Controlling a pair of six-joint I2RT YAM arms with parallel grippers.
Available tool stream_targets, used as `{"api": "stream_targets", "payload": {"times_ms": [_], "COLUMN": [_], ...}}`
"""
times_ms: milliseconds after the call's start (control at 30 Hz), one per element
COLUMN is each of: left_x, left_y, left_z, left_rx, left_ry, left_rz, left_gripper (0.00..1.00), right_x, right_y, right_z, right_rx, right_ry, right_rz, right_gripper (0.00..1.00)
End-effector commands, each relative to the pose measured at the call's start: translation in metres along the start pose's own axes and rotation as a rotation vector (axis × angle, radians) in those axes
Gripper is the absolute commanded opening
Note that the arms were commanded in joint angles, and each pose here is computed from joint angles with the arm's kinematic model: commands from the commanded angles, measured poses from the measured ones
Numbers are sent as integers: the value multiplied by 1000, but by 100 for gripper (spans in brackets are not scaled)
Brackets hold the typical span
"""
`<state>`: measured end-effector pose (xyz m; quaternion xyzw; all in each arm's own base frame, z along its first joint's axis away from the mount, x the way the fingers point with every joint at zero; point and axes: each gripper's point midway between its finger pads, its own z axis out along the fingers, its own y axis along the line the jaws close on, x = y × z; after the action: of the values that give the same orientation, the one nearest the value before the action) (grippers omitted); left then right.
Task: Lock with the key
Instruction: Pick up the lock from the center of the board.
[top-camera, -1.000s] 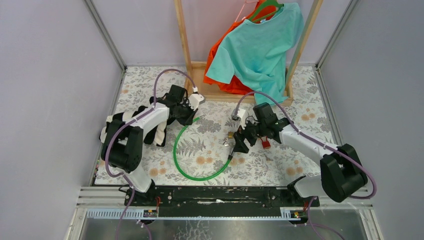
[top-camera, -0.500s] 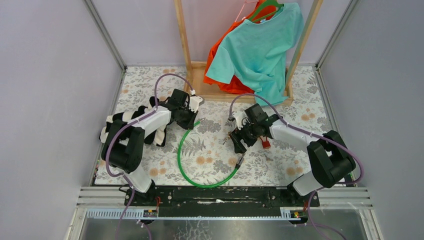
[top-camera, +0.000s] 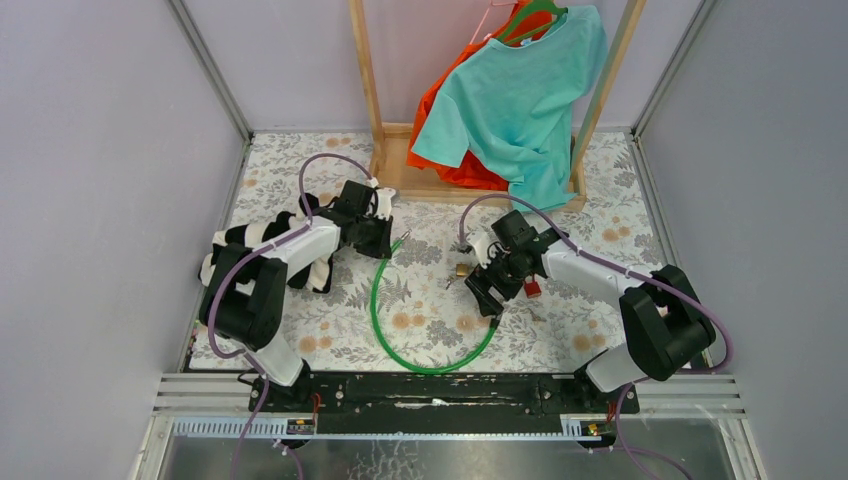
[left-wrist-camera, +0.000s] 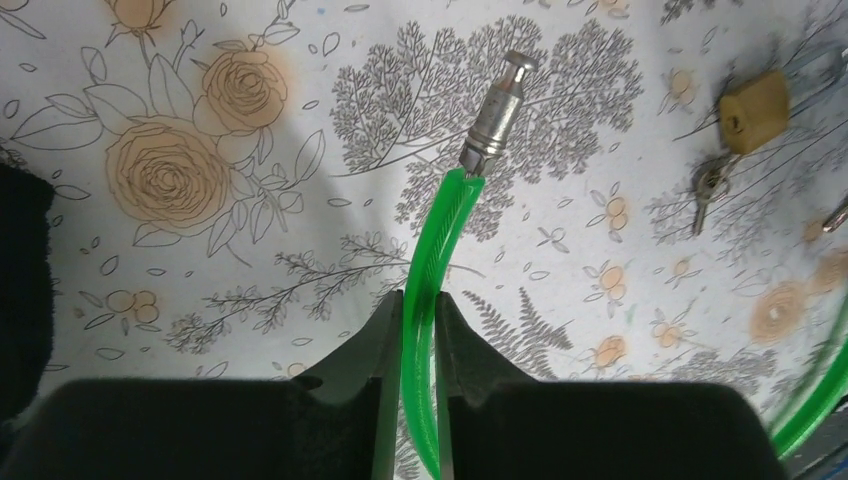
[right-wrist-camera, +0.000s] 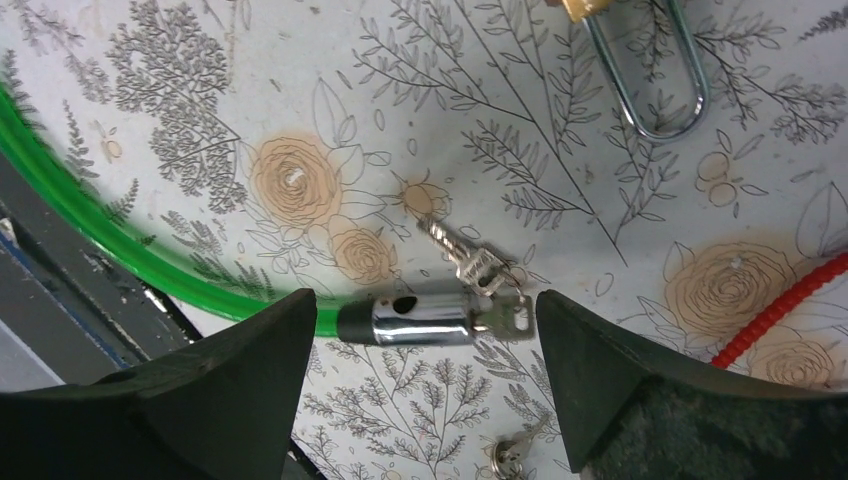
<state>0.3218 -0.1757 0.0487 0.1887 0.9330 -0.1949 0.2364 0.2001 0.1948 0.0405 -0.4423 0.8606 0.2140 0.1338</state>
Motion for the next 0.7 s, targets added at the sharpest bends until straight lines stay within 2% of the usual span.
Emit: {"api": "stream_targets", "payload": {"times_ms": [0,200,667], "left_x": [-24,-34,-27], "left_y": [-11,0,14], "left_z": [6,14,-8], "left_rx": [58,65,-15], "left_ry": [-95,-130,-174], "left_rz": [-113,-197,-94], "left_gripper": [0,0,0], "right_x": [3,4,5], "right_y": [-17,-43,-44], "right_z": [-3,-18,-15], "right_rx": [110,172,157], "right_ry": [17,-6,-42], "right_rz": [25,89,148], "right_gripper": [88,89,84]}}
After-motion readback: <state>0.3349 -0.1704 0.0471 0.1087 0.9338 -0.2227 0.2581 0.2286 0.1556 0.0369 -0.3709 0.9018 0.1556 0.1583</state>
